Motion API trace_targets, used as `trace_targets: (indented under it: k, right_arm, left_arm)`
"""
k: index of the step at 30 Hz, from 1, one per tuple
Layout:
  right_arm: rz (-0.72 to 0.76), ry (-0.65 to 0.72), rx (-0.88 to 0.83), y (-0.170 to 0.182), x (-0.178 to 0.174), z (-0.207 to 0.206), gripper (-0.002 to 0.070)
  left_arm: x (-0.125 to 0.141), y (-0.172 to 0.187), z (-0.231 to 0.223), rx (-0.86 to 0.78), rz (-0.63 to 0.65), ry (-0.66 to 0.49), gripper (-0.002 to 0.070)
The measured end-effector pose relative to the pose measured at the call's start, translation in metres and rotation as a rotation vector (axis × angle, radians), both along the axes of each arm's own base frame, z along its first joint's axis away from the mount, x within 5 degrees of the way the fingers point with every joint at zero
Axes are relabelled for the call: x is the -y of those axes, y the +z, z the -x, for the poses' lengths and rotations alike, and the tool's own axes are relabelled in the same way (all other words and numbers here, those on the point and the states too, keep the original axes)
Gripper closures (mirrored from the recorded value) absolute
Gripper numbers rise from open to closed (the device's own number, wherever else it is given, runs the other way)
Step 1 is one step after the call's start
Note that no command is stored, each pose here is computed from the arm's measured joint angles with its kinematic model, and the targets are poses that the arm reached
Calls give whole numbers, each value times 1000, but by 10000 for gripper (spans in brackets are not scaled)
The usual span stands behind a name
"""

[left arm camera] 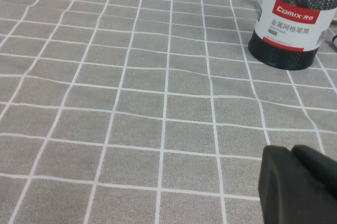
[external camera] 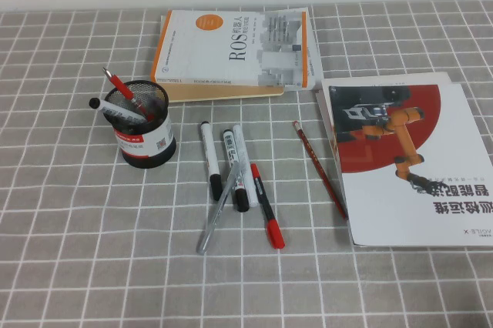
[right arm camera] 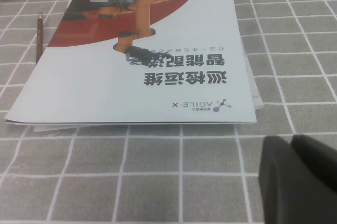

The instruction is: Put the pen into the pen holder

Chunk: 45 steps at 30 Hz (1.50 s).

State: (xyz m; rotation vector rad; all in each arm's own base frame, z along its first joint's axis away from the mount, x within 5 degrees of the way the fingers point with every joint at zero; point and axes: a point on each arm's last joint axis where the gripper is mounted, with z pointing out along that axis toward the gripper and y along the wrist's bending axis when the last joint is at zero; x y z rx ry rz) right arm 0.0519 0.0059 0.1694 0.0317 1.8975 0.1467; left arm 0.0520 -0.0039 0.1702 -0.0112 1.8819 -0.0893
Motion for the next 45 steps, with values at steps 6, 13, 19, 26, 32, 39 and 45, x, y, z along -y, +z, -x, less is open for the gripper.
trace_targets:
  k: [6,13,19,26,32,39,45]
  right_arm:
    - [0,0,0,0,0,0,688]
    - [0,0,0,0,0,0,688]
    - [0,0,0,0,0,0,688]
    - [0,0,0,0,0,0,688]
    - [0,0,0,0,0,0,688]
    - [-160,9,2,2,-5,0,688]
    - [-708,-14,93,19,-13,-2,688]
  left_arm:
    - [0,0,0,0,0,0,680]
    - [0,0,0,0,0,0,680]
    - [0,0,0,0,0,0,680]
    - [0,0,0,0,0,0,680]
    - [0,0,0,0,0,0,680]
    - [0,0,0,0,0,0,680]
    - [0,0,0,0,0,0,680]
